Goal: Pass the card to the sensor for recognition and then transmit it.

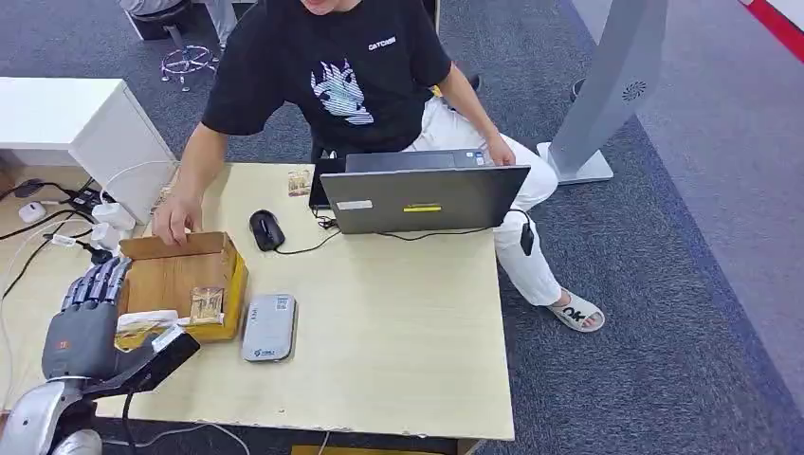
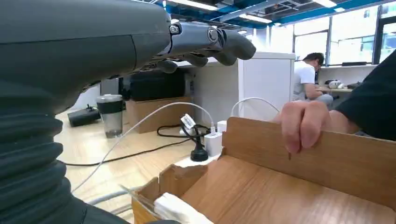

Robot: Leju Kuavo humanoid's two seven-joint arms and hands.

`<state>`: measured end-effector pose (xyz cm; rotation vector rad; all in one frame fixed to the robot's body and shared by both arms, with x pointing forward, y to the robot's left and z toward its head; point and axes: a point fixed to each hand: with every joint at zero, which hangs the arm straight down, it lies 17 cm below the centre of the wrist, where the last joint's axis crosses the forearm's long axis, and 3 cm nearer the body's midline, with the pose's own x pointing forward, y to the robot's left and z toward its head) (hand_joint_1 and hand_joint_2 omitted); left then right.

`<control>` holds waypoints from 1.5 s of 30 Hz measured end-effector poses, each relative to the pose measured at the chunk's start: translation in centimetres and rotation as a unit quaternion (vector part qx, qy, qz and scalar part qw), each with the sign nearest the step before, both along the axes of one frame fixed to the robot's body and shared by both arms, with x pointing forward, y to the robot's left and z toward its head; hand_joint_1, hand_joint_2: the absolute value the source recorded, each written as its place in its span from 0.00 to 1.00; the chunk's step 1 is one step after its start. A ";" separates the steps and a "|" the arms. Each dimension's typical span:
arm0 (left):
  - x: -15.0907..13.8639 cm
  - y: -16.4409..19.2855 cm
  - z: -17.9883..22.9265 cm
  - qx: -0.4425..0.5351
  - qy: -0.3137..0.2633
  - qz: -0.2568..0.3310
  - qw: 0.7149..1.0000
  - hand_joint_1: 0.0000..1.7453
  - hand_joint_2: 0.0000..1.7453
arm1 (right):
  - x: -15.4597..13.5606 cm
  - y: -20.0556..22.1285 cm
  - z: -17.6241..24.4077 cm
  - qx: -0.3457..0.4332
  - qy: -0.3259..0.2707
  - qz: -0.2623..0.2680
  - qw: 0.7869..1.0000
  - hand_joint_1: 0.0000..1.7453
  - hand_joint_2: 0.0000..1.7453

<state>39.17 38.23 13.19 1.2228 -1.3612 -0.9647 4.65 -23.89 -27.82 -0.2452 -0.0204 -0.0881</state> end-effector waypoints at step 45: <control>-2.4 4.6 -6.4 0.052 0.133 0.072 0.987 0.00 1.00 | -0.3 -0.1 0.0 -0.001 0.006 -0.002 1.000 0.00 1.00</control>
